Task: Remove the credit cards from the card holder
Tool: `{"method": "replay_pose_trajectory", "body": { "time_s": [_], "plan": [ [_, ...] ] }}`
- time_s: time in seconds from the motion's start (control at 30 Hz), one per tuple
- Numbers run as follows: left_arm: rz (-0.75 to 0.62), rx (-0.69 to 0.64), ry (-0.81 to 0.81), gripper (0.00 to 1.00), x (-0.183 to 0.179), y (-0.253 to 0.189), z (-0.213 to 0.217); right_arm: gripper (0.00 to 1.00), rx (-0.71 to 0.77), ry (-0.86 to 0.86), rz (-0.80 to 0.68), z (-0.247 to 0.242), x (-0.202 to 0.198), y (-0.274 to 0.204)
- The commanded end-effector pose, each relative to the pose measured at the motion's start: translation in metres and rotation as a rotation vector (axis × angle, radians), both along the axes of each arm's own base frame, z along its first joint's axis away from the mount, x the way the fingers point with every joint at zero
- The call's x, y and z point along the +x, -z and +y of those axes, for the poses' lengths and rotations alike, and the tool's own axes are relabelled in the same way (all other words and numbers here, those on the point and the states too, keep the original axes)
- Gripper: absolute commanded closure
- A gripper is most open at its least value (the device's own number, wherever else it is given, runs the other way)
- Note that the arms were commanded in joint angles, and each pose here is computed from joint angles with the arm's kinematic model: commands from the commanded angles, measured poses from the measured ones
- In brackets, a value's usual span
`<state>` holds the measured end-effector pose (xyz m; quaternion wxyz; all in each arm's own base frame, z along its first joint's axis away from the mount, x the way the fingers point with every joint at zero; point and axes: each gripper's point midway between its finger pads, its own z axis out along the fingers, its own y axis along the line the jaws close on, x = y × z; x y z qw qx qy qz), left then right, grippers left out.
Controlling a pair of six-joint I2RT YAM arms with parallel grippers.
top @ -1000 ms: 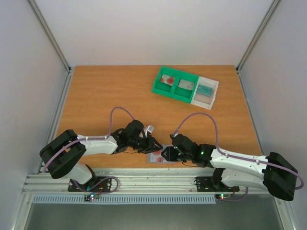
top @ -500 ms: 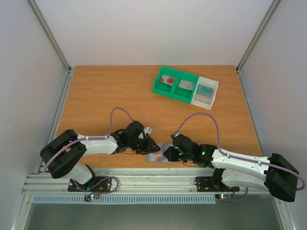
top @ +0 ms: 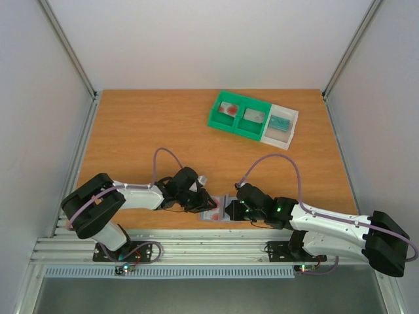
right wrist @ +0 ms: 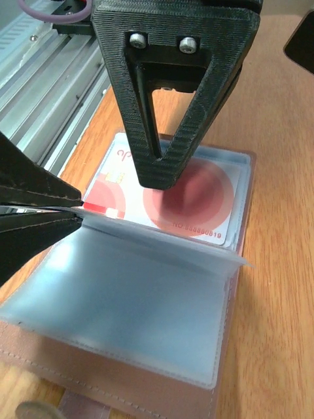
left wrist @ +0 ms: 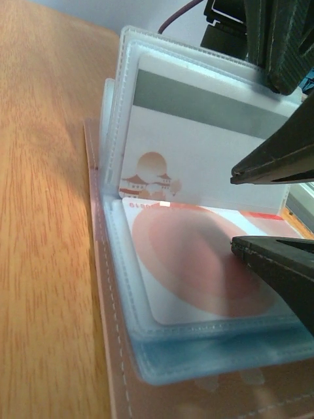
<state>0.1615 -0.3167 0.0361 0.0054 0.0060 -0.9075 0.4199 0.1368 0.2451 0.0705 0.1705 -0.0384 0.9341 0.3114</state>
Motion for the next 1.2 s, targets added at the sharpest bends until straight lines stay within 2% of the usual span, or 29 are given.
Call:
{"method": "replay_pose_trajectory", "body": {
  "time_s": [0.0, 0.23, 0.4, 0.57, 0.77, 0.97, 1.17],
  "plan": [
    [-0.025, 0.018, 0.01, 0.76, 0.003, 0.005, -0.001, 0.95, -0.005, 0.015, -0.026, -0.003, 0.003, -0.004],
    [-0.019, 0.027, 0.011, 0.76, 0.001, 0.01, 0.0, 0.97, 0.075, -0.018, -0.055, 0.013, 0.005, -0.016],
    [-0.016, 0.027, 0.01, 0.76, 0.001, 0.011, 0.001, 0.92, 0.076, -0.033, -0.041, 0.02, 0.006, -0.014],
    [-0.015, 0.027, 0.01, 0.76, 0.0, 0.011, 0.001, 0.98, 0.072, -0.032, -0.038, 0.021, 0.006, -0.012],
    [-0.013, 0.028, 0.012, 0.76, 0.0, 0.012, 0.002, 0.99, 0.086, -0.03, -0.04, 0.023, 0.007, -0.012],
    [-0.016, 0.018, 0.009, 0.76, 0.0, 0.008, 0.001, 0.99, 0.054, -0.025, -0.022, 0.021, 0.006, -0.005],
    [-0.029, -0.021, 0.004, 0.7, 0.001, -0.007, -0.002, 0.98, 0.008, -0.008, -0.003, 0.016, 0.007, 0.002]
  ]
}}
